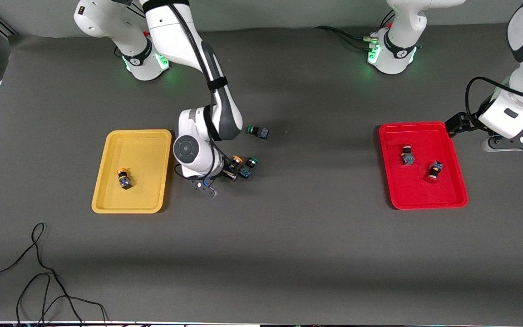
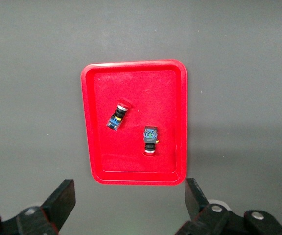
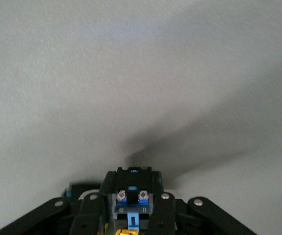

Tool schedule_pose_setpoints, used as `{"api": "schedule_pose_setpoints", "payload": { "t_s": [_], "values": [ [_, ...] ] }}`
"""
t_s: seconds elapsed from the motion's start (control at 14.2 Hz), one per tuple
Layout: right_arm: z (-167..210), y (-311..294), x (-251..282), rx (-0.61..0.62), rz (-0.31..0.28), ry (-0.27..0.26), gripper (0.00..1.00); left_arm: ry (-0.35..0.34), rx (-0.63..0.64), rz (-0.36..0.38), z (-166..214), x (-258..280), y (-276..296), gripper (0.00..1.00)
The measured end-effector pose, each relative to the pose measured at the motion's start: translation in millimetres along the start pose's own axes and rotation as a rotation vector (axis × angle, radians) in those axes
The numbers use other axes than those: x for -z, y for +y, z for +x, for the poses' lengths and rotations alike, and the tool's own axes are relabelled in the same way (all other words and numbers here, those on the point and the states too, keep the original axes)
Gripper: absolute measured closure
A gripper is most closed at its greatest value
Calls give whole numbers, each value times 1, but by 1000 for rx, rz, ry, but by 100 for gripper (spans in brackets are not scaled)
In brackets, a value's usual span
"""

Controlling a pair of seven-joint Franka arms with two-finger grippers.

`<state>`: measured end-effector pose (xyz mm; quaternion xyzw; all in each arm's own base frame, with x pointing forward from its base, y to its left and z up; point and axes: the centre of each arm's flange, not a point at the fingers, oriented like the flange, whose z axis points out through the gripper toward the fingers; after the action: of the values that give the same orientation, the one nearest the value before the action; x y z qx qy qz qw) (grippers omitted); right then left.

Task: Place red and yellow buttons in trays
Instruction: 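Lift the held yellow button with the right gripper, then carry the yellow button into the yellow tray and open the right gripper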

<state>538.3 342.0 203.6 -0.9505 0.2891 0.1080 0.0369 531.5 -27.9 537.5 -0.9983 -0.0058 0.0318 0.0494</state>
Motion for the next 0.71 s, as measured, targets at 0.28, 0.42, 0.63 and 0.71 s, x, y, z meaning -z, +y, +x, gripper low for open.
{"api": "schedule_pose_setpoints", "payload": {
  "t_s": [0.28,0.42,0.63,0.71],
  "values": [
    [40,40,130,168,-88,-60,67,1,-5,0,0,0,3,0],
    [72,75,173,345,-110,-29,67,1,-6,0,0,1,3,0],
    [119,127,197,554,-124,-13,67,2,-10,0,0,1,6,0],
    [136,147,197,604,-123,-13,67,3,-11,-1,0,1,6,0]
  ]
}}
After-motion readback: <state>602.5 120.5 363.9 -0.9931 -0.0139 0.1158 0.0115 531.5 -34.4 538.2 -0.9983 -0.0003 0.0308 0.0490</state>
